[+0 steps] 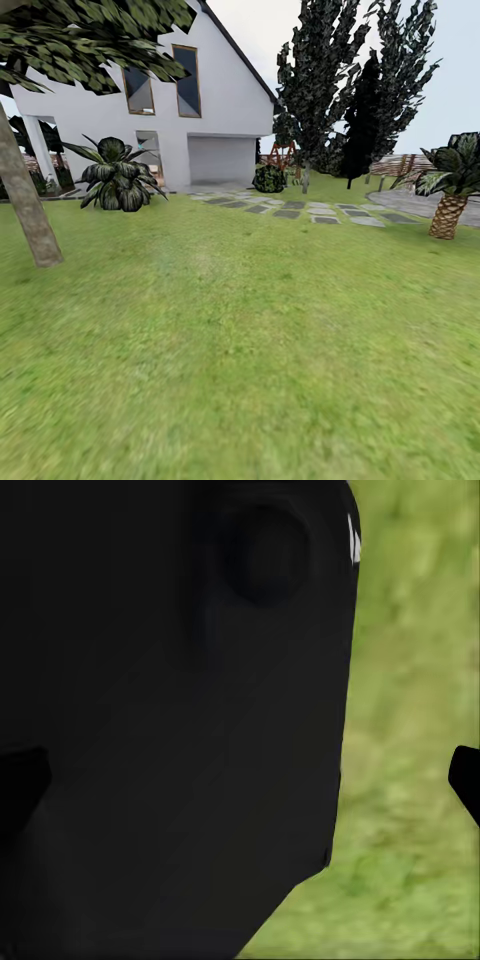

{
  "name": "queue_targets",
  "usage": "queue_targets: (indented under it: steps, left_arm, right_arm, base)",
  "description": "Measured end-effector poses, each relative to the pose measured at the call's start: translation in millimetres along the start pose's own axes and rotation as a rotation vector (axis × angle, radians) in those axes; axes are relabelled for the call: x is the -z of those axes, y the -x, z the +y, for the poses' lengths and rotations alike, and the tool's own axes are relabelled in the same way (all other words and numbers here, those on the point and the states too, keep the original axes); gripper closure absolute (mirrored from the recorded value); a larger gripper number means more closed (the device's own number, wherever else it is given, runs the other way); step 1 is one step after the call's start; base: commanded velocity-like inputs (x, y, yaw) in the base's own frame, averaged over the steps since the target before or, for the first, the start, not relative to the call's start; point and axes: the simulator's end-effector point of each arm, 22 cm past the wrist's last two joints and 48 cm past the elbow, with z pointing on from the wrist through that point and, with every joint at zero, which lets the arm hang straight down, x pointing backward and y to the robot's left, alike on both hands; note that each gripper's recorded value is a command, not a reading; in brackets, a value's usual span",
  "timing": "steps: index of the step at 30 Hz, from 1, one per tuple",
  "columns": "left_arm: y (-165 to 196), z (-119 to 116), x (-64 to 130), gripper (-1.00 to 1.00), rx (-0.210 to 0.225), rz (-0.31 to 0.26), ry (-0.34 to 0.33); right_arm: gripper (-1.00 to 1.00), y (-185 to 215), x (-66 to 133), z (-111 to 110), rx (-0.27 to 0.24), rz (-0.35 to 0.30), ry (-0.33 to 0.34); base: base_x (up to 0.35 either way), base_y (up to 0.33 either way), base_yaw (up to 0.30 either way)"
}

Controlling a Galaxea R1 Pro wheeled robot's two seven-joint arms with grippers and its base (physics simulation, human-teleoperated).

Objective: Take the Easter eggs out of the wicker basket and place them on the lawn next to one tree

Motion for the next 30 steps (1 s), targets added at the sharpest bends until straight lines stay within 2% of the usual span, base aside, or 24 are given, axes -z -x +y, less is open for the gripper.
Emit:
queue_targets:
  steps: [7,10,15,19,20,25,30]
  left_arm:
    - [-4,25,0.4,-1.00,0.008,0.001,0.034]
    - [-5,32,0.7,-1.00,0.003,0.003,0.043]
    - [-5,34,0.7,-1.00,0.003,0.003,0.046]
    - [-5,34,0.8,-1.00,0.004,0.002,0.048]
    - [-4,35,0.8,-1.00,0.005,0.002,0.049]
    - [15,38,1.4,-1.00,0.000,-0.036,0.051]
    - [16,39,1.5,-1.00,0.000,-0.038,0.054]
  right_arm:
    - [-1.00,2,0.6,-32,0.000,0.001,-0.043]
    - [-1.00,3,1.2,-44,0.012,-0.004,-0.056]
    - [-1.00,1,1.3,-45,0.038,0.001,-0.057]
    - [-1.00,1,1.9,-55,0.058,0.002,-0.068]
    - [-1.00,1,2.0,-55,0.092,0.003,-0.069]
    - [-1.00,1,2.1,-55,0.089,0.003,-0.070]
    - [-1.00,0,2.1,-55,0.086,0.006,-0.072]
  base:
    - [0.000,0.000,0.000]
    - [0.000,0.000,-0.187]
    - [0.000,0.000,-0.265]
    - [0.000,0.000,-0.270]
    - [0.041,-0.039,-0.270]
    - [0.240,-0.126,-0.221]
    - [0.292,-0.119,-0.075]
